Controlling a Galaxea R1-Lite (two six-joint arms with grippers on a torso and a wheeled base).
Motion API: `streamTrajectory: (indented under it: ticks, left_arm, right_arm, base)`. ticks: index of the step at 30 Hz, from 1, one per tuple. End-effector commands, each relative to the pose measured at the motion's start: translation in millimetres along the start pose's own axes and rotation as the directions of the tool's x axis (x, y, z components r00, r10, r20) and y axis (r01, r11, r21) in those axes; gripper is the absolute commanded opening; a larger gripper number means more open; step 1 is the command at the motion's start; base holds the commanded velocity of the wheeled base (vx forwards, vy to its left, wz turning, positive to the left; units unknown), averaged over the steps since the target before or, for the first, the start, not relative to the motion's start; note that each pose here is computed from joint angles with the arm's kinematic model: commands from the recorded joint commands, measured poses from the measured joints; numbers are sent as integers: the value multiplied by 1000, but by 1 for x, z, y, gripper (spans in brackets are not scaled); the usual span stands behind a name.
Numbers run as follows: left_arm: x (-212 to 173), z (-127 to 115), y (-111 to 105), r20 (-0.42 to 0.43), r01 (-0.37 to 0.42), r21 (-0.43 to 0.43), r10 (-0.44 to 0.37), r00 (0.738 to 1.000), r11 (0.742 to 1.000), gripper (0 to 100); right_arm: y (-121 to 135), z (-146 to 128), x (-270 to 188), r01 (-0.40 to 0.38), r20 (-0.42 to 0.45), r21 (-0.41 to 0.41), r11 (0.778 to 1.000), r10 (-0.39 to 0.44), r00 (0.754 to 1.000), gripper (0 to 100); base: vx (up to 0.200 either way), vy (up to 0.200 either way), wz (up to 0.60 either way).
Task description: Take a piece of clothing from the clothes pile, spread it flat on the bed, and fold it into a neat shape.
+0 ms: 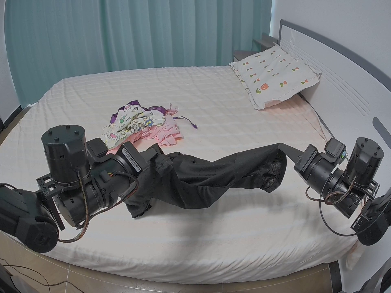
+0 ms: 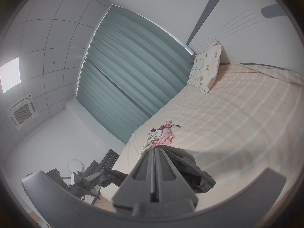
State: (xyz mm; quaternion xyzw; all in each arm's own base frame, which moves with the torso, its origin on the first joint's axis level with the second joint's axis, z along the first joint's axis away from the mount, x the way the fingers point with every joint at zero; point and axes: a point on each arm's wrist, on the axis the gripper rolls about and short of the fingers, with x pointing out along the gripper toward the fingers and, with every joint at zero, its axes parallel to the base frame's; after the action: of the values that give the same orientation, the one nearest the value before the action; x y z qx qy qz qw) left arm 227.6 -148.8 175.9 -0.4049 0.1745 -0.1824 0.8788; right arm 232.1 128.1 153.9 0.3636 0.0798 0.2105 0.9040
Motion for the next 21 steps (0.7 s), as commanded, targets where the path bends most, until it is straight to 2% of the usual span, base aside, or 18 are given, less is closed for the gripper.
streamTrajectory:
  ticks: [1,9,21]
  left_arm:
    - [2,0,1,2,-6,-2,6,1000,1000,0]
    - [1,0,1,1,-4,0,4,1000,1000,0]
    - [1,1,1,4,-6,0,6,1000,1000,0]
  right_arm:
    - [-2,-2,1,7,-7,-1,1000,-7,1000,0]
    - [-1,-4,0,3,-17,-19,1000,-4,1000,0]
    - [2,-7,0,-7,-29,-19,1000,6,1000,0]
  base:
    - [0,-200,0]
    - [0,-200,0]
    - [0,0,0]
